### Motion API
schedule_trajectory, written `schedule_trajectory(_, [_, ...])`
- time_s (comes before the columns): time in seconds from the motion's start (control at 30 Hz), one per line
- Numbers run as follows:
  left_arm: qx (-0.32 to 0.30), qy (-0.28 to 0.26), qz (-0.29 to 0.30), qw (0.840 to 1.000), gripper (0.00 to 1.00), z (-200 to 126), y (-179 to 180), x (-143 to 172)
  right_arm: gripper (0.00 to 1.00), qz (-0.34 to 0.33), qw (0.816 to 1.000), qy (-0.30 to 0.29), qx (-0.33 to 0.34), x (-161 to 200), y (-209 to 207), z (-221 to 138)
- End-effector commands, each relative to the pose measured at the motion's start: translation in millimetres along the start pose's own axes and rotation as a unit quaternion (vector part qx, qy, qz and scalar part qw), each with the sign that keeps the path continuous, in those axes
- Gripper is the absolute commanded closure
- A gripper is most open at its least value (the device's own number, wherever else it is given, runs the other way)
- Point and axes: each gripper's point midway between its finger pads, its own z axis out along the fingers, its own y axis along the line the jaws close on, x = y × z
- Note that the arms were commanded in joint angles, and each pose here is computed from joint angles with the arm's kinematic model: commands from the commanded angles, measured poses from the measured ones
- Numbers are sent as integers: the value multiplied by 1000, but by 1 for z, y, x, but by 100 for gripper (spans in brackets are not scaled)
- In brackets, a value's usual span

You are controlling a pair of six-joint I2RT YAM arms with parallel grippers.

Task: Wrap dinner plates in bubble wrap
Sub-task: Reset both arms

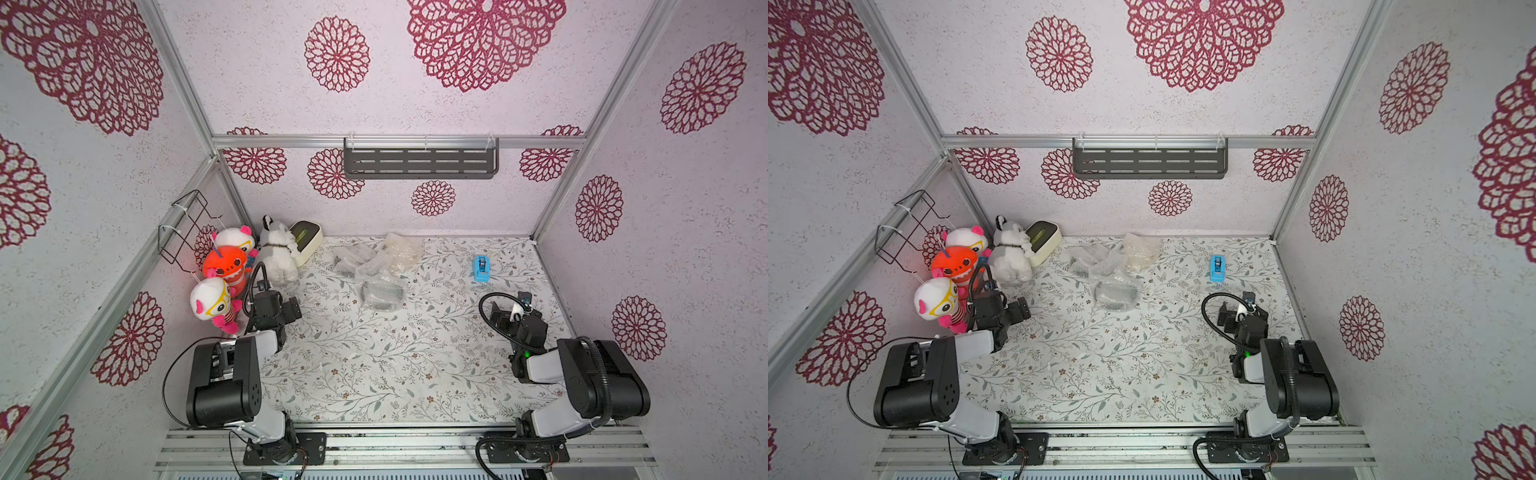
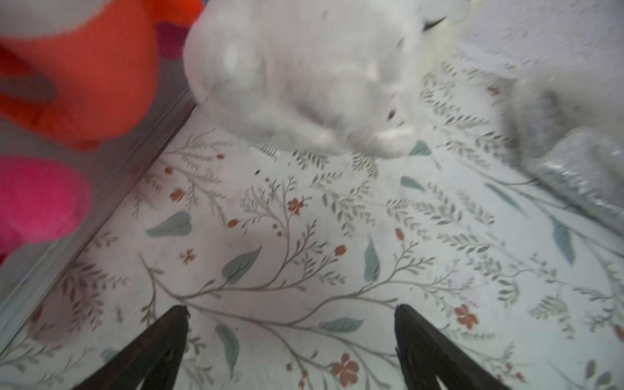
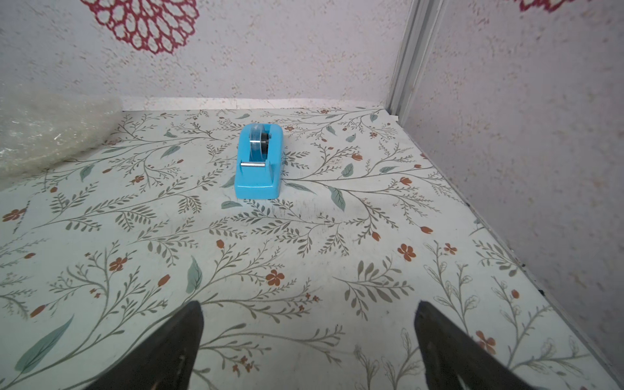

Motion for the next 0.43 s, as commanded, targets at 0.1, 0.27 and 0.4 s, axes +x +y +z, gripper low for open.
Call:
schedule_trajectory(0.1, [2,-152,-4,988,2,-24,-2,-36,1,10,999,-26,14,-18,-2,1])
schedule_trajectory(0.27, [-9,-144,13,990,2,-21,-6,-34,1,9,1000,-24,15,-17,-1,3])
schedule_trajectory(0.4, [-7,-155,12,988,2,-23,-6,-36,1,8,999,-27,15,-18,-1,1])
